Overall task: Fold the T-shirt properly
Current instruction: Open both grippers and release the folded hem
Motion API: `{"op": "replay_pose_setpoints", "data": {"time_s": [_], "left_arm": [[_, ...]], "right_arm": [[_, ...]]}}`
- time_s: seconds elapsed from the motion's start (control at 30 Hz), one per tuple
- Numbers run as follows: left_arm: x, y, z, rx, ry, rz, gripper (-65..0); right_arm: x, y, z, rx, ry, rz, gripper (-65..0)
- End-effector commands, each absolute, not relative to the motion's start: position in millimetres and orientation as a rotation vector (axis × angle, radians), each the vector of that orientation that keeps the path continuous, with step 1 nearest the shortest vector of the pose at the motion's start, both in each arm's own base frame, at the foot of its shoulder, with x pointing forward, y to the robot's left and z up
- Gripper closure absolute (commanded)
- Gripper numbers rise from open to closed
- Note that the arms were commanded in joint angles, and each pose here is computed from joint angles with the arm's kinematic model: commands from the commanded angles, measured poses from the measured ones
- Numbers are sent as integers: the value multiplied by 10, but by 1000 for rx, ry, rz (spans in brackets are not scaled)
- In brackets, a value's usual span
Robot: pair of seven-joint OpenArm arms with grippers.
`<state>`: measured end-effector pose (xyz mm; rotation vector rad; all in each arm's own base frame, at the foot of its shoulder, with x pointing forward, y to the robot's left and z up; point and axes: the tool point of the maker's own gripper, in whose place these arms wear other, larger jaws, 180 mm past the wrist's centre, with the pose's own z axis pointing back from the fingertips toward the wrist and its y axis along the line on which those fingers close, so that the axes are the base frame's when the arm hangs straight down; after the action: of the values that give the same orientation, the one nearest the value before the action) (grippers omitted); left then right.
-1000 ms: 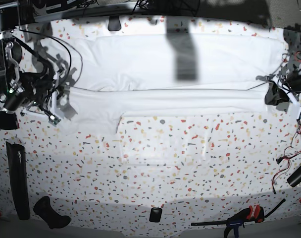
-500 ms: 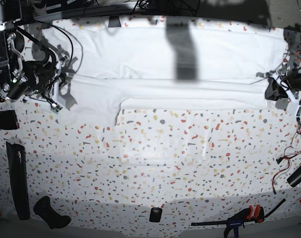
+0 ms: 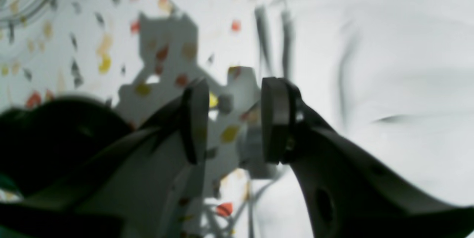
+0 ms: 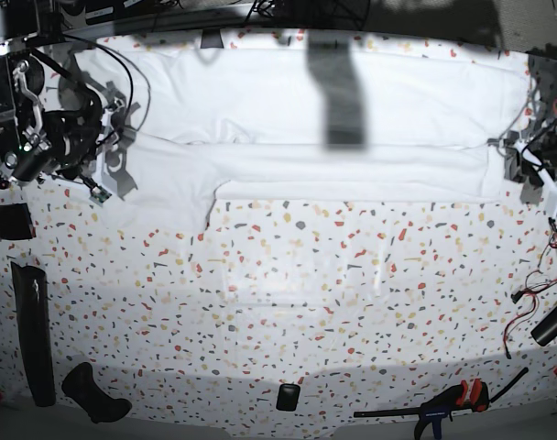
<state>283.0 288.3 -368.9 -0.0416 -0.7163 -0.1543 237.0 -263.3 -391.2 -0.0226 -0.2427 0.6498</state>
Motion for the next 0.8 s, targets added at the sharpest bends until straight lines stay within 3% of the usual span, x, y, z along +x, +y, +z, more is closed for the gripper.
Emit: {"op": "replay_pose_setpoints", "data": {"time_s": [0.0,0.07,0.2,0.3,0.47,0.77], "left_arm": [[2994,2899,-3401,-15,-805,-176,-228],[3093,2732,-3108,-28,-894,-211,-228],[3134,2045,-2453,-249,-1091,-323,-228],[3098,1757,-2313,-321,-1158,-332,-228],[3084,1544,-2407,-414,-1167,-241,-228],[2955,1473,-2639,-429,-1053,-231,-228]], "right_arm": [[2458,-2678,-3805,-38,-272,650,-270],[2457,-2673,-3805,-35,-273,650,-270],[2437,-2556,-3797,31,-283,648,-270],[2360,-2466,-3802,92,-258,660,-270],[2193,-2417,-3812,148,-179,684,-270],[2281,-2252,-3599,125,-252,764,-270]]}}
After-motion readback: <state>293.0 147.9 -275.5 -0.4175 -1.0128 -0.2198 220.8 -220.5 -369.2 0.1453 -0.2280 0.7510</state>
